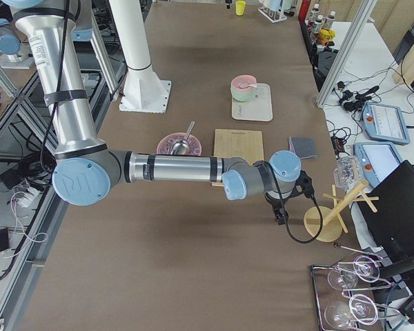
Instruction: Stack pink bowl on green and place spoon
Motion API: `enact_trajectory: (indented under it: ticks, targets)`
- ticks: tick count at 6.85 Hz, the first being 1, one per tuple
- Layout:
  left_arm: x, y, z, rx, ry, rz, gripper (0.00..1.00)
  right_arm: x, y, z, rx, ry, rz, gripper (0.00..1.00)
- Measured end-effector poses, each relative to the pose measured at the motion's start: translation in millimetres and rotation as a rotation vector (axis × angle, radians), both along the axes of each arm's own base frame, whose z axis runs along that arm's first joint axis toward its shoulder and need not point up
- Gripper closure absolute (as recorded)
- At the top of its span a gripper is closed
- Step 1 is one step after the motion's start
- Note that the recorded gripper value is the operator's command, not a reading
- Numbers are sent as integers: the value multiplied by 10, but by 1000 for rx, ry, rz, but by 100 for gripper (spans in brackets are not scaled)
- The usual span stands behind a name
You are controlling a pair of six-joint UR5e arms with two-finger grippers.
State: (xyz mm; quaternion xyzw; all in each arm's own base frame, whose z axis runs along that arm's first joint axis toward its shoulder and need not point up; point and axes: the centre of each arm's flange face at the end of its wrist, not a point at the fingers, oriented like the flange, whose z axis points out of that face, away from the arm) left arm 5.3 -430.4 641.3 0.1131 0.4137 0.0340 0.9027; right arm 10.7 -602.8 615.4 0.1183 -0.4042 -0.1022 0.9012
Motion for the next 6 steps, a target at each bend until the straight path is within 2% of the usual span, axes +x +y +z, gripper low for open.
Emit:
enact_trajectory:
  ticks: [6]
  targets:
    - [8,-6,2,-2,-2,1,2,2,99,81,-3,-10,-3,0]
